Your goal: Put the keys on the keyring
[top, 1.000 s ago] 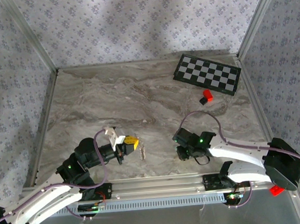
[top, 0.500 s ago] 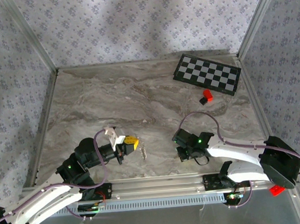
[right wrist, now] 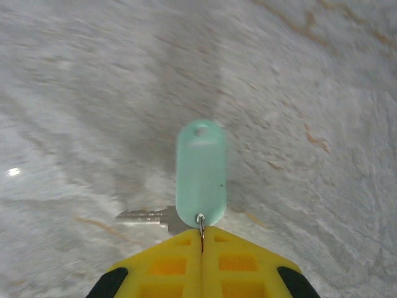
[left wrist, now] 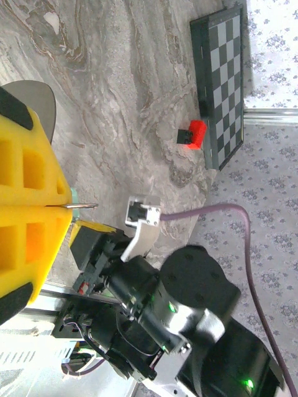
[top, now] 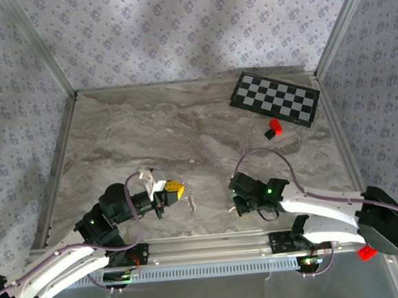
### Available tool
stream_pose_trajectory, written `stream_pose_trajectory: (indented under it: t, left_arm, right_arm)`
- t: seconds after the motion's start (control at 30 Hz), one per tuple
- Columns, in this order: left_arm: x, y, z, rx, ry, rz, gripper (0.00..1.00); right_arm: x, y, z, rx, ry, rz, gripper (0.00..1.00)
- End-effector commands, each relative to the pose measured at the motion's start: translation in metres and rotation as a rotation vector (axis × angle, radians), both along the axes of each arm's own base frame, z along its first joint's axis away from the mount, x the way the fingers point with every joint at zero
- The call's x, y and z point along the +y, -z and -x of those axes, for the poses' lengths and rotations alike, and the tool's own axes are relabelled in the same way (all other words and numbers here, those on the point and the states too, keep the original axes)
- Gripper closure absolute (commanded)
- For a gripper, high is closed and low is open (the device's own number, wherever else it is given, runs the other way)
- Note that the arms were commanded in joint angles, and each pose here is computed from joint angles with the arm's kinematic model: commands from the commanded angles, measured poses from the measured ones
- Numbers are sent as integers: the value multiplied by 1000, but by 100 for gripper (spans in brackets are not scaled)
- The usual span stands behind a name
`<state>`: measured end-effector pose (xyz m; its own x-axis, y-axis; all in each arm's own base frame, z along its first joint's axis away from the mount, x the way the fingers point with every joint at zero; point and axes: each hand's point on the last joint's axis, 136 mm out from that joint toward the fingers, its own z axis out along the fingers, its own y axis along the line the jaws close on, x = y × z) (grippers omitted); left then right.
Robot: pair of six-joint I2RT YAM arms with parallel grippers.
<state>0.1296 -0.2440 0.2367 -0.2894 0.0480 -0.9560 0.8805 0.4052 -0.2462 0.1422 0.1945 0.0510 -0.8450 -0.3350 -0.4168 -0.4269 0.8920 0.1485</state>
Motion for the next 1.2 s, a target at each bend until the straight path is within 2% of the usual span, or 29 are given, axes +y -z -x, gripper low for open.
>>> stream_pose_trajectory:
  t: [0.0, 0.17, 0.37, 0.57, 0.8, 1.17]
  left_arm:
    - [-1, -18, 1, -32, 12, 54, 100]
    - [-2, -22, 3, -43, 20, 61, 100]
    - [-2, -30, 6, -59, 36, 80, 100]
    - [0, -37, 14, -87, 66, 123, 100]
    - [2, -42, 19, -98, 86, 148, 100]
    - [2, -41, 20, -101, 92, 154, 100]
  right_arm:
    - [26, -39, -4, -155, -140, -91, 100]
    - [52, -76, 14, -248, -363, -208, 100]
    - [87, -132, 21, -327, -523, -364, 100]
    - [116, -167, 33, -330, -693, -424, 100]
    - [128, -194, 38, -367, -768, -487, 100]
    - [121, -210, 39, -407, -760, -541, 100]
